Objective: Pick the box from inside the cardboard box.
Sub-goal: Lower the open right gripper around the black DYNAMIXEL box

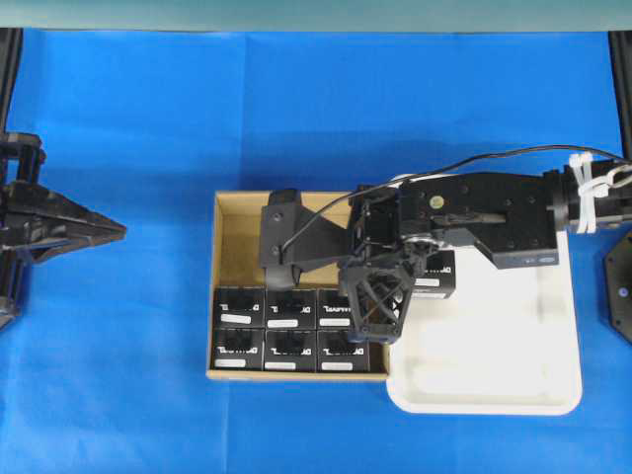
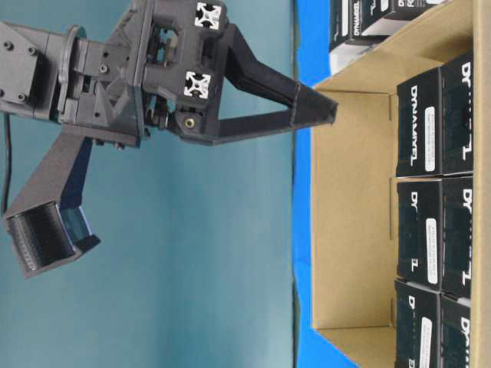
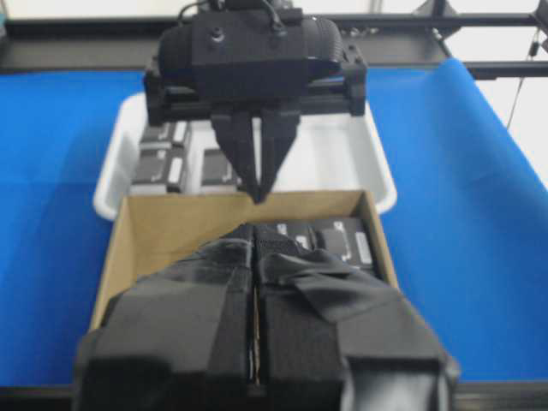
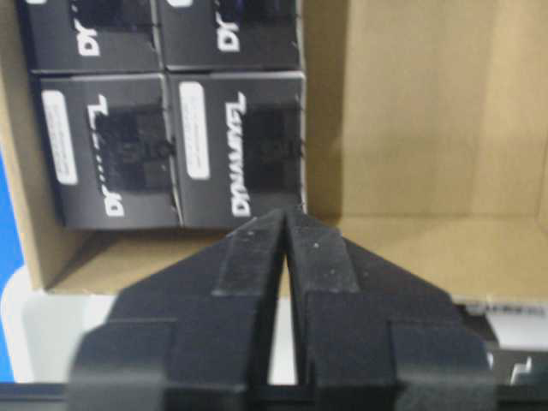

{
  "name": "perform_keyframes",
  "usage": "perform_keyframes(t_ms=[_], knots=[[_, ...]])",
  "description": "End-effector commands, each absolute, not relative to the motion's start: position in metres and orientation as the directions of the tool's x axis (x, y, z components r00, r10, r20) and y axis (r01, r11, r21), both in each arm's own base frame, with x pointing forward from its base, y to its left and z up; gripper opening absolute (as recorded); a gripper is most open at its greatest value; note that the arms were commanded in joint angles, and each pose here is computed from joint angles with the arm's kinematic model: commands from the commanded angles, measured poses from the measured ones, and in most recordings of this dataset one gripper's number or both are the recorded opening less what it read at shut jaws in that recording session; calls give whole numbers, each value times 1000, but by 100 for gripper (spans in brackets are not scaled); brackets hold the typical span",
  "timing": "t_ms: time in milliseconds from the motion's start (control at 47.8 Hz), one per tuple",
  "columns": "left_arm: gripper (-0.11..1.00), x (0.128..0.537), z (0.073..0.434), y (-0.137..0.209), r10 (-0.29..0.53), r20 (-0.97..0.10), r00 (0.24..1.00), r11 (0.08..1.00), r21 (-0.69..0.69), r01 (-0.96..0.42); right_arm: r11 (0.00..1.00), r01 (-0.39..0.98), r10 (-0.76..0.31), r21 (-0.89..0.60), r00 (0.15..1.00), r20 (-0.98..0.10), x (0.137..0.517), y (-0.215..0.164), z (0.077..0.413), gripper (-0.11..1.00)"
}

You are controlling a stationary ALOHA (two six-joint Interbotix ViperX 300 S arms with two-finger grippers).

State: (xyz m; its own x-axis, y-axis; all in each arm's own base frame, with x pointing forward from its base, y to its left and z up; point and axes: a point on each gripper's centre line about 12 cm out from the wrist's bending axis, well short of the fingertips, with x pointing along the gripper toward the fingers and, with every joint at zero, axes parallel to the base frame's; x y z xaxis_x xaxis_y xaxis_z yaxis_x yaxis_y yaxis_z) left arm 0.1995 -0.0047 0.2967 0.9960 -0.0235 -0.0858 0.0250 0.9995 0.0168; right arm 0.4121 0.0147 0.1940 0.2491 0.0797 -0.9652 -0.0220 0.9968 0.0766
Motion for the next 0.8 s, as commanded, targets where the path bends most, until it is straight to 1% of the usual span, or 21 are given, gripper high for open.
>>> perform_keyframes(t_ms=[0,84,147,167,230,272,314,356,565,775], knots=[[-4,201,307,-5,-25,-60,998,1000,17,26,996,-35,89,83,277,-957,417,18,196,20],[-4,201,307,-5,-25,-60,998,1000,17,26,996,-35,92,85,292,-952,419,19,195,39],[-4,201,307,-5,-25,-60,998,1000,17,26,996,-36,91,84,298,-950,420,18,193,58],[-4,201,307,-5,-25,-60,998,1000,17,26,996,-36,91,84,298,-950,421,18,192,66],[-4,201,307,-5,-25,-60,998,1000,17,26,996,-39,89,82,289,-953,421,18,189,83],[-4,201,307,-5,-25,-60,998,1000,15,26,996,-41,89,81,284,-955,421,18,186,91],[-4,201,307,-5,-25,-60,998,1000,14,26,996,-43,90,81,281,-955,421,18,184,97],[-4,201,307,-5,-25,-60,998,1000,14,26,996,-44,89,79,281,-955,422,18,182,100],[-4,201,308,-6,-31,-55,998,999,11,32,996,-38,86,78,292,-952,427,16,173,99],[-4,201,308,-6,-31,-58,998,999,11,32,996,-35,86,79,275,-958,428,15,162,99]])
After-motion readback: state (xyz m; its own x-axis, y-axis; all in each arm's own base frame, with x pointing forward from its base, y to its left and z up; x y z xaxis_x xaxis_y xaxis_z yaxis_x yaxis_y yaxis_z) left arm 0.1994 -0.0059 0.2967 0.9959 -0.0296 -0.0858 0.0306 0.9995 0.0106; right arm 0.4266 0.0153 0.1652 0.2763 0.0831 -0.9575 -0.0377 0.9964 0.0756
